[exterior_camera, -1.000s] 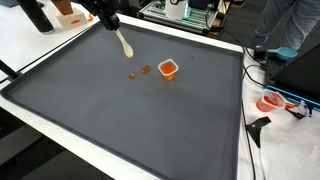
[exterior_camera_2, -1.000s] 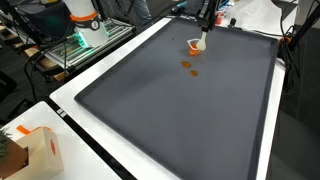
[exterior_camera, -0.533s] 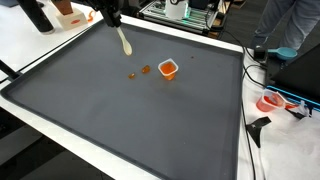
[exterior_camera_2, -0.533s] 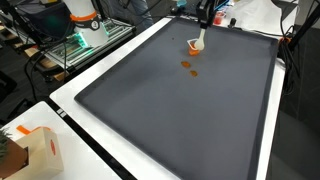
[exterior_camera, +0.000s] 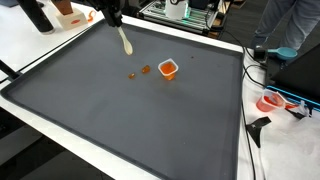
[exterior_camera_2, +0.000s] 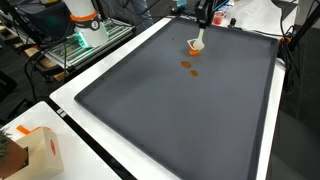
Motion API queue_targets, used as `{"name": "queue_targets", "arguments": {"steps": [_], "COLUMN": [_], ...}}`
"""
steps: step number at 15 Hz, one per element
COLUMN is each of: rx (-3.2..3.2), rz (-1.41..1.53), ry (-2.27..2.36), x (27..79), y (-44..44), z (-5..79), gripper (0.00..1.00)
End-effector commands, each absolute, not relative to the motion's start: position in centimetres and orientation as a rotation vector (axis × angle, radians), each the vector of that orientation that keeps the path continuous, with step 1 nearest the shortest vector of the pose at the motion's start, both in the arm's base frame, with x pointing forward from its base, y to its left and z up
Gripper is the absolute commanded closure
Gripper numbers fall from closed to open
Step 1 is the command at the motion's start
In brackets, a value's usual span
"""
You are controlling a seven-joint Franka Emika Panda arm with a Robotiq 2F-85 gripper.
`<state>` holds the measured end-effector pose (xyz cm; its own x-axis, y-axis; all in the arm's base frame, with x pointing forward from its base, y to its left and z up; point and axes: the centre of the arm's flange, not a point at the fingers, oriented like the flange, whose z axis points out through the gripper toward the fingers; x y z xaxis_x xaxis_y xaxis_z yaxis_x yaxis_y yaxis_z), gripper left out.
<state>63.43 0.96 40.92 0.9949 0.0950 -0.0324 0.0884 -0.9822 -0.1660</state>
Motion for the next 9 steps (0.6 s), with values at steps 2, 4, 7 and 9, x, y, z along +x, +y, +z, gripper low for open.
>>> {"name": "queue_targets", "arguments": {"steps": [2,4,7,9], "rx": [-2.886,-2.834,-2.765,-2.728], "rz": [0.086,0.104,0.118,0.152], "ry": [-0.127,-0.099,-0.026,0.008], "x": [62.4,61.8,61.0,60.4], "y": [2.3,3.2,3.9,4.2], "z": [40.6,40.2,38.7,37.2], "gripper": [0.97,0.97,0.97,0.97]}}
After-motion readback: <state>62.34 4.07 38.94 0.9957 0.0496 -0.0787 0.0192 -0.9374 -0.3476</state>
